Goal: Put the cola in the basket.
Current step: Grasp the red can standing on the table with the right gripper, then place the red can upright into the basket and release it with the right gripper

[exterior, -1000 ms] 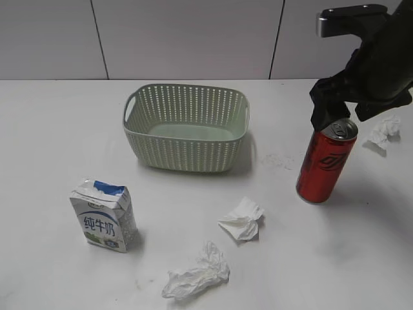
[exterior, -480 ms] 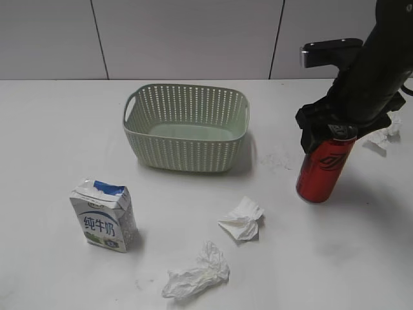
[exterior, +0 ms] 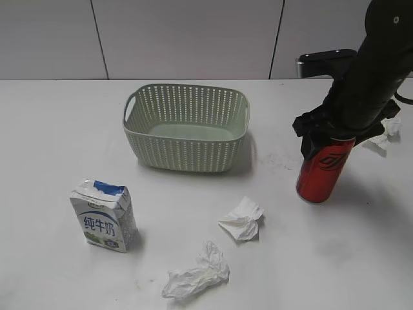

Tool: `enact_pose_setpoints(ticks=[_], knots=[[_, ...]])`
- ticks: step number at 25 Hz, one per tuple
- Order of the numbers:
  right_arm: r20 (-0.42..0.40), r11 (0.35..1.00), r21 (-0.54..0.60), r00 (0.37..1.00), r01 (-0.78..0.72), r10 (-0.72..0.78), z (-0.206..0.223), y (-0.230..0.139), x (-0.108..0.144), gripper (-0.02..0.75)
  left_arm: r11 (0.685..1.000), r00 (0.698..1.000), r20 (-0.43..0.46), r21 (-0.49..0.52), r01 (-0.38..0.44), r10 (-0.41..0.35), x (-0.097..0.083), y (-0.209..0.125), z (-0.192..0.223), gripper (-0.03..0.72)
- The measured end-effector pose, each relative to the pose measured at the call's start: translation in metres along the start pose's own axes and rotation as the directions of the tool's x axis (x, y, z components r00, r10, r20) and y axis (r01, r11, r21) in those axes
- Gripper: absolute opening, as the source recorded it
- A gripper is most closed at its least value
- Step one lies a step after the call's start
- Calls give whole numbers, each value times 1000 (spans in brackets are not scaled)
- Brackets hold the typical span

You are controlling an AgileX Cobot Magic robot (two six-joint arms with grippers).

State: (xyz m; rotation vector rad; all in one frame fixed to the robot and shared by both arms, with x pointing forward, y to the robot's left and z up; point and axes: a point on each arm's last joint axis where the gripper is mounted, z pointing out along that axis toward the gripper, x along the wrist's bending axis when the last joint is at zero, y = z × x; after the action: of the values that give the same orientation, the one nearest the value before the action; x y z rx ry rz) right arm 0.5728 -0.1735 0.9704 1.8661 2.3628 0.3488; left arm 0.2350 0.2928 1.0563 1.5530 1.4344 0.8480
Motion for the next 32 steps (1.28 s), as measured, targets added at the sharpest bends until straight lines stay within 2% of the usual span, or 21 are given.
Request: enact_pose_setpoints(ticks=[10, 19, 22, 27, 32], knots=[[5, 1000, -15, 1000, 10, -10, -7, 5, 0, 521, 1000, 1000, 0, 0, 0, 0, 0, 0, 0, 228], [11, 981, -173, 996, 93, -93, -76, 52, 7, 520, 1000, 1000, 0, 0, 0, 0, 0, 0, 0, 228], [20, 950, -270, 988, 153, -154, -107, 69, 13, 520, 1000, 1000, 0, 0, 0, 0, 0, 0, 0, 228], [25, 891, -380, 965, 250, -260, -137, 86, 42, 520, 1000, 1000, 0, 0, 0, 0, 0, 0, 0, 228], [0, 861, -388, 934, 330, -358, -122, 98, 89, 520, 1000, 1000, 0, 0, 0, 0, 0, 0, 0, 228]])
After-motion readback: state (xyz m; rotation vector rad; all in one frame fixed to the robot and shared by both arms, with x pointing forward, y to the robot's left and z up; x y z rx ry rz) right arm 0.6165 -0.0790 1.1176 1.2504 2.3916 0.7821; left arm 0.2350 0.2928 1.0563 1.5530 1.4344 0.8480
